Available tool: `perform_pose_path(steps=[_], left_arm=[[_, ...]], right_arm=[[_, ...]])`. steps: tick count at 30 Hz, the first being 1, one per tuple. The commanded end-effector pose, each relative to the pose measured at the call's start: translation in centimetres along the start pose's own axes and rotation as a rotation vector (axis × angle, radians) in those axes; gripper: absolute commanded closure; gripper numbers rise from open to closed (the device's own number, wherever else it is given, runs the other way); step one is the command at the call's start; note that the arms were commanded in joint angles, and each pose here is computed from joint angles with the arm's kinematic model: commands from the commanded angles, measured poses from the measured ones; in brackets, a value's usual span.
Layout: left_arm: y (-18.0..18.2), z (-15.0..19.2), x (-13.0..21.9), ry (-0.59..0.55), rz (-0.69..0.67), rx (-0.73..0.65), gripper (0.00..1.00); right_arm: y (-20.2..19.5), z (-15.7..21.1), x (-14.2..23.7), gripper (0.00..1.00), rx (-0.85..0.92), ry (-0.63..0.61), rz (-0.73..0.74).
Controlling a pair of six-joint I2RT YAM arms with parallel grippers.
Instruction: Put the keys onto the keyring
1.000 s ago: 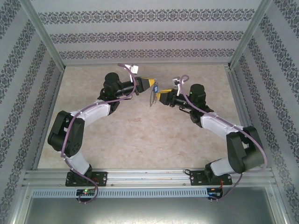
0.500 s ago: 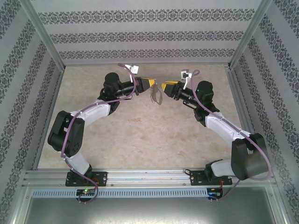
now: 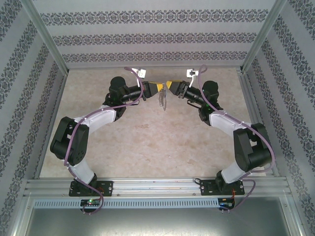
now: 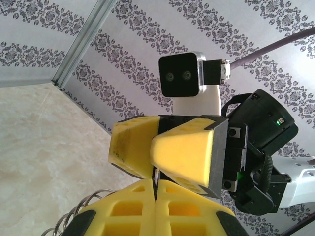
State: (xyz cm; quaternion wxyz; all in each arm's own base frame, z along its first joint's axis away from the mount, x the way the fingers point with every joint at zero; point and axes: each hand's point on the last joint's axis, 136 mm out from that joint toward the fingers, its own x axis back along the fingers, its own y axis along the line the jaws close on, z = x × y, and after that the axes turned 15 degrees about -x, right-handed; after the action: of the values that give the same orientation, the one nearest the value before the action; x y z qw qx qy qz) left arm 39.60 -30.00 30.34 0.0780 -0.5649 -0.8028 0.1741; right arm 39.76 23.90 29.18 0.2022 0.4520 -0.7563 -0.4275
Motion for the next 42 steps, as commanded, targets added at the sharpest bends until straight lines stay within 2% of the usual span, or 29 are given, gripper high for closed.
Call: perform_pose_path(steps=[1, 16, 18, 21, 23, 25, 28, 29, 31, 35, 42], left_arm=[[-2.6, -2.2, 0.2, -0.056, 0.061, -0.085, 1.00], [-2.3, -2.2, 0.0, -0.058, 0.058, -0.081, 1.00], [-2.3, -2.2, 0.0, -0.057, 0.057, -0.080, 1.00], [-2.3, -2.3, 0.0, -0.057, 0.059, -0.080, 1.00], [-2.4, -2.2, 0.1, -0.056, 0.058, -0.081, 1.00], [-2.4, -2.3, 0.1, -0.056, 0.059, -0.083, 1.00], [-2.5, -2.3, 0.1, -0.051, 0.059, -0.083, 1.00], [-2.4, -2.3, 0.1, -0.046, 0.056, -0.083, 0.97], [-2.3, -2.3, 0.4, -0.036, 0.043, -0.092, 0.85], [-2.3, -2.7, 1.0, -0.018, 0.029, -0.116, 0.71], [-2.3, -2.3, 1.3, 0.048, 0.034, -0.132, 0.60]], right_arm=[[2.8, -0.3, -0.8, 0.63, 0.045, 0.011, -0.095], [2.9, 1.0, -1.3, 0.69, 0.038, 0.050, -0.112], [2.9, 1.1, -1.2, 0.76, 0.038, 0.054, -0.112], [2.7, 1.2, -0.9, 0.80, 0.037, 0.049, -0.103], [2.5, 1.2, -0.8, 0.87, 0.035, 0.048, -0.099], [2.3, 1.0, -0.6, 0.99, 0.036, 0.044, -0.092], [2.1, 0.7, -0.3, 1.00, 0.047, 0.047, -0.078], [2.1, 0.6, -0.2, 1.00, 0.053, 0.051, -0.075], [2.2, 0.4, 0.0, 1.00, 0.079, 0.085, -0.056], [2.6, 1.1, 0.1, 1.00, 0.168, 0.201, 0.004], [3.1, 2.3, 1.0, 1.00, 0.283, 0.398, 0.055]])
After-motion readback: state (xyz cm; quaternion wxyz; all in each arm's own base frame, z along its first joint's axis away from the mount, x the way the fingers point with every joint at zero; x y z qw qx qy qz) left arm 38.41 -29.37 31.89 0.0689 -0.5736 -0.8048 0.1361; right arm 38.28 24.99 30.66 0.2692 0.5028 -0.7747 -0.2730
